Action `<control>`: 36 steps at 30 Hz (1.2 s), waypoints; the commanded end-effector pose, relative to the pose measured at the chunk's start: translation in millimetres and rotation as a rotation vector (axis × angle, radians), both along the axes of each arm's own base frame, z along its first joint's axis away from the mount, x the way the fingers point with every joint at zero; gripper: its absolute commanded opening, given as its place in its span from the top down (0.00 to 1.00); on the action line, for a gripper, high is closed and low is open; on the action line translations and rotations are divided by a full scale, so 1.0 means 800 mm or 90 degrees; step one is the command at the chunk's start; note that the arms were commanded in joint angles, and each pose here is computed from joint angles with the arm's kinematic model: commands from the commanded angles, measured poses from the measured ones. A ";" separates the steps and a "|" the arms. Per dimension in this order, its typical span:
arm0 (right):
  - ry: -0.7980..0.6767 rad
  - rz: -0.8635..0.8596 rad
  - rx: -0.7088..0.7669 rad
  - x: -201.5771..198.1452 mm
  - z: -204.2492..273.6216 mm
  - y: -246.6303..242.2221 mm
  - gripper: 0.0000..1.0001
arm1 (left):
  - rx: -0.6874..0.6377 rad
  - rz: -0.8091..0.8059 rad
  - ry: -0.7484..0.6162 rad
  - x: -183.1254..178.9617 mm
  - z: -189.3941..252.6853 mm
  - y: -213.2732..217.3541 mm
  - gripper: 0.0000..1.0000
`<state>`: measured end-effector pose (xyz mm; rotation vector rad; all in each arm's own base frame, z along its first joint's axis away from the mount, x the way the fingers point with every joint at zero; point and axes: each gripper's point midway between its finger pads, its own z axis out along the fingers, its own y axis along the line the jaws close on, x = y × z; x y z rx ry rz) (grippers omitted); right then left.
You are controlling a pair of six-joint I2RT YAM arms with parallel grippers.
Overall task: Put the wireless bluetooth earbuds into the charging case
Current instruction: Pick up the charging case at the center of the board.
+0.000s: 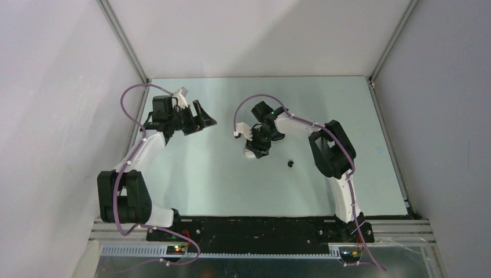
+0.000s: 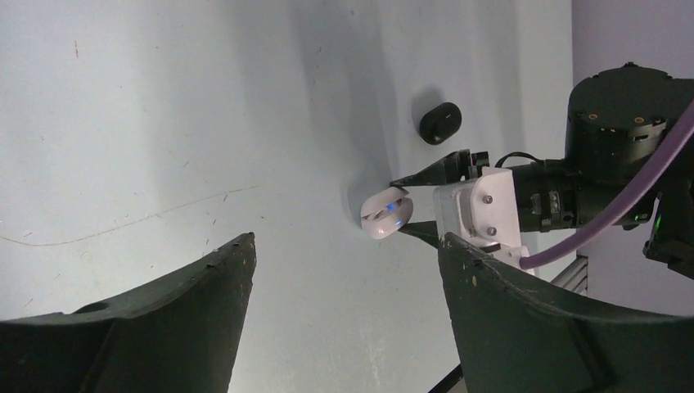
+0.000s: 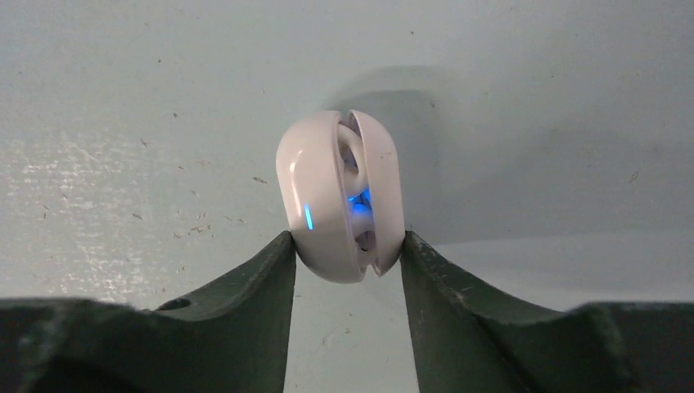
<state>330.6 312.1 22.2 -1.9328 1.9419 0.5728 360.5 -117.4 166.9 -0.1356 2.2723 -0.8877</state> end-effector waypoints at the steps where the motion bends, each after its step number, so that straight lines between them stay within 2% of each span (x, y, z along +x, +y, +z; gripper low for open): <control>1: -0.008 0.000 0.003 -0.003 -0.005 0.005 0.55 | -0.016 0.014 -0.018 0.016 0.009 -0.001 0.14; 5: -0.064 -0.009 0.039 0.012 0.024 0.011 0.64 | -0.025 0.010 -0.010 0.019 0.004 -0.004 0.14; 10: -0.218 -0.037 0.148 0.043 0.132 0.010 0.67 | -0.066 -0.047 -0.029 0.018 0.012 -0.025 0.15; 14: -0.345 -0.077 0.229 0.068 0.226 0.009 0.67 | -0.123 -0.144 -0.176 0.014 0.080 -0.062 0.15; 15: -0.380 -0.083 0.255 0.071 0.255 0.010 0.67 | -0.122 -0.166 -0.232 0.012 0.104 -0.068 0.15; 19: -0.459 -0.099 0.319 0.072 0.324 0.013 0.67 | -0.113 -0.243 -0.355 -0.004 0.166 -0.098 0.14; 24: -0.516 -0.089 0.369 0.062 0.369 0.024 0.67 | -0.110 -0.267 -0.418 -0.009 0.203 -0.118 0.16; 36: -0.547 -0.094 0.409 0.055 0.399 0.035 0.67 | -0.120 -0.304 -0.425 -0.014 0.206 -0.139 0.23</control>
